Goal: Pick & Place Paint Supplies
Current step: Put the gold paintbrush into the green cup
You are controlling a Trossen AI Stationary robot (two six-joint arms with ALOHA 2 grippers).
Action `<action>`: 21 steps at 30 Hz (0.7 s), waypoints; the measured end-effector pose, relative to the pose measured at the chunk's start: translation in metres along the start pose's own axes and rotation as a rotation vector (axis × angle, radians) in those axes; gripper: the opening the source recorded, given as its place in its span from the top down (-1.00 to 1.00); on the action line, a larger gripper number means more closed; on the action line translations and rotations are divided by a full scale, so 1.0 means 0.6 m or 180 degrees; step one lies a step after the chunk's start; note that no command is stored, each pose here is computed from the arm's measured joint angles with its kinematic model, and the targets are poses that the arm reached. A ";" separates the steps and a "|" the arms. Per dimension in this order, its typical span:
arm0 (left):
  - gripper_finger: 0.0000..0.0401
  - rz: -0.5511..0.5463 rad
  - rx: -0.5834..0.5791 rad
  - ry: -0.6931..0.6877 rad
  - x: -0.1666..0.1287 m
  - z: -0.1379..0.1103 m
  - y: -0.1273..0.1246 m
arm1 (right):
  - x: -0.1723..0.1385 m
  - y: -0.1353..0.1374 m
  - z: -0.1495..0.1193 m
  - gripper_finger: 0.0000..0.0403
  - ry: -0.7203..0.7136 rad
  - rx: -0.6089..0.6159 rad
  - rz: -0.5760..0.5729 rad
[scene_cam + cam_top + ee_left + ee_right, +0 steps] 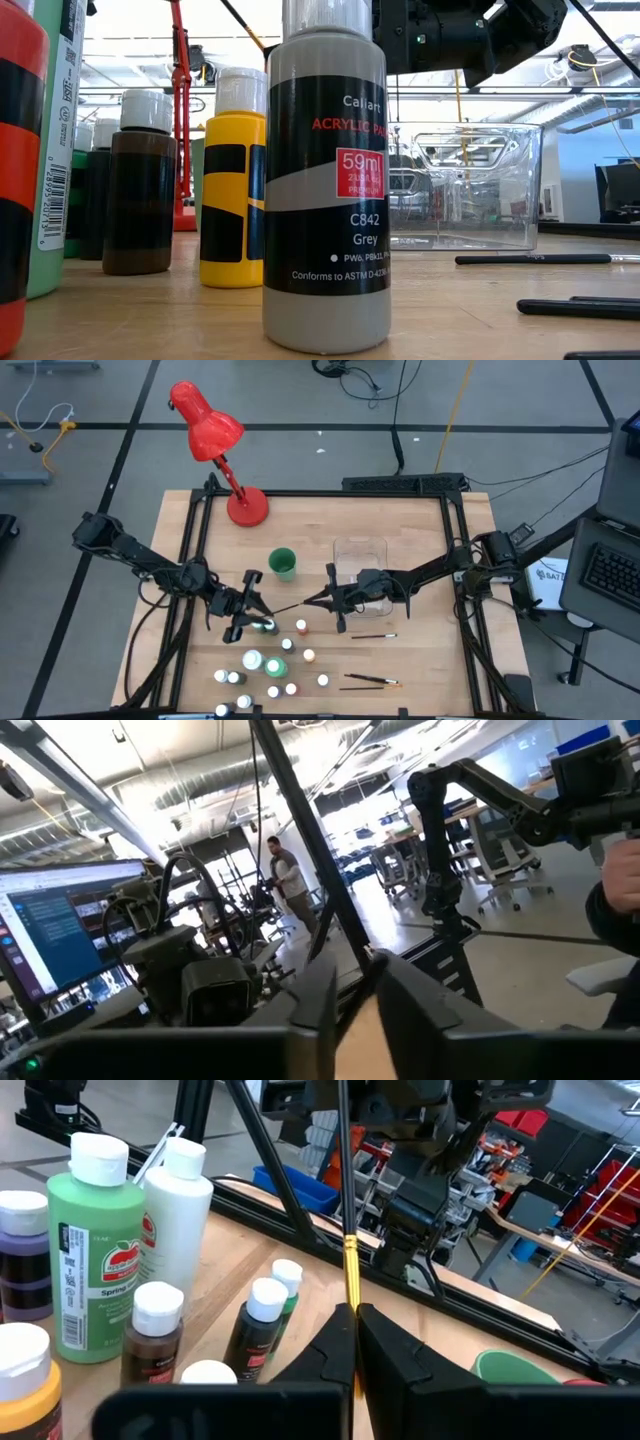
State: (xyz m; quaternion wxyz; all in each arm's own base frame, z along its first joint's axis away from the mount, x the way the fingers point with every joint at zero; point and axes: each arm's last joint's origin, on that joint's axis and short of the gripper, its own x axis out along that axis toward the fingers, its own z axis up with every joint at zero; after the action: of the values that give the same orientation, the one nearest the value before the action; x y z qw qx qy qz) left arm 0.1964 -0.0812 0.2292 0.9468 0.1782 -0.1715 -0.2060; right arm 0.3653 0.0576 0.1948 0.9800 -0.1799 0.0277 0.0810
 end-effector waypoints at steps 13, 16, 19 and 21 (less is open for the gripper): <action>0.99 0.0752 0.0012 0.0357 0.018 0.011 0.019 | -0.001 0.021 0.000 0.80 0.0165 -0.0106 -0.0033; 0.99 0.0962 0.0042 0.0697 0.040 0.028 0.034 | -0.004 0.036 0.009 0.61 0.0284 -0.0186 -0.0341; 0.99 0.1105 0.0070 0.1095 0.064 0.050 0.050 | -0.021 0.053 0.039 0.45 0.0404 -0.0335 -0.0631; 0.99 0.1173 0.0076 0.1289 0.075 0.064 0.059 | -0.034 0.066 0.062 0.36 0.0440 -0.0352 -0.0754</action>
State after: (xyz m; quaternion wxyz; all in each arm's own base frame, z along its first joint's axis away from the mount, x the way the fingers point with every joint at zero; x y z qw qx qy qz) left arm 0.2311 -0.0817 0.2884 0.9811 0.1926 -0.0107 0.0117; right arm 0.3394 0.1041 0.2175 0.9670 -0.2408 0.0693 -0.0464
